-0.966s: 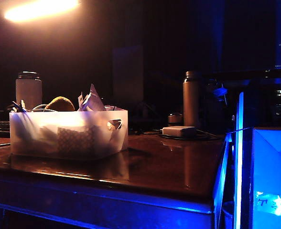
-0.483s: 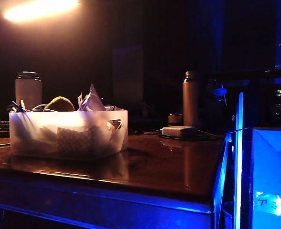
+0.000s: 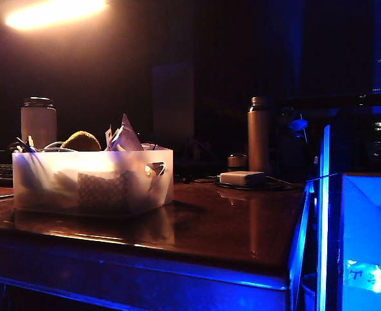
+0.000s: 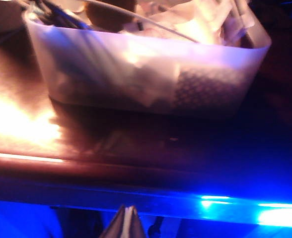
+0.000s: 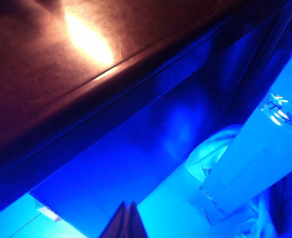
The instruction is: Pick up the kiwi and place it into the translucent box.
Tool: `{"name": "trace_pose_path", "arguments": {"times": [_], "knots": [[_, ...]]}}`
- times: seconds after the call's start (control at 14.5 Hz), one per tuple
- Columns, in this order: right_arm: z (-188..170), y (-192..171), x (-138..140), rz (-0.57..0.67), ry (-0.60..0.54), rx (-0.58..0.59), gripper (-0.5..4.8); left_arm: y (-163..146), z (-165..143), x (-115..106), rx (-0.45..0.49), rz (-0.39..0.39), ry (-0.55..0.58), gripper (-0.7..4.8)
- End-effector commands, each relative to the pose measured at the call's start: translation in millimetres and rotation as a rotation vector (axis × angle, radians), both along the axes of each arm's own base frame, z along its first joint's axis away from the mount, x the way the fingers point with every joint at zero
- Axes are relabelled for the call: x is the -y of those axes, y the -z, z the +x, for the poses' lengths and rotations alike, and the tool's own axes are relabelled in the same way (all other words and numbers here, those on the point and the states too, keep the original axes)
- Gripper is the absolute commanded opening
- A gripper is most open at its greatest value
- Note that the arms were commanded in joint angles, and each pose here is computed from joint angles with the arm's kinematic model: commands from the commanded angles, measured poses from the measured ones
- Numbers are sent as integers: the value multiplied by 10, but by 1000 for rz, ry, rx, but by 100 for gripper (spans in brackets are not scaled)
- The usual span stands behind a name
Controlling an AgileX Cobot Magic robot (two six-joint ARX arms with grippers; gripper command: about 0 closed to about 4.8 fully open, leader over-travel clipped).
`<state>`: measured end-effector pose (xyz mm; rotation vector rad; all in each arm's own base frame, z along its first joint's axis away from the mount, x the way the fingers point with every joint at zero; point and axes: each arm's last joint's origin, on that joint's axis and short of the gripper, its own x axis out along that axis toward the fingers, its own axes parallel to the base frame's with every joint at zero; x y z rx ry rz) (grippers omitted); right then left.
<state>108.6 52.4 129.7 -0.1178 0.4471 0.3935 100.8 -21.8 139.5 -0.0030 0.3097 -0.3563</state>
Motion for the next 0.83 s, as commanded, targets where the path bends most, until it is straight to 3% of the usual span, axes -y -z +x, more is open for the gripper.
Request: {"name": "trace_pose_path", "arguments": {"times": [0.07, 0.69, 0.83], "knots": [[10, -29, -4, 11, 6, 21, 0, 33, -5, -2, -18, 12, -4, -5], [8, -28, 0, 9, 12, 23, -1, 32, -5, -1, -21, 3, -3, -5], [-32, -31, 19, 37, 12, 78, -1, 32, -5, -1, -20, 3, -3, -5]]}}
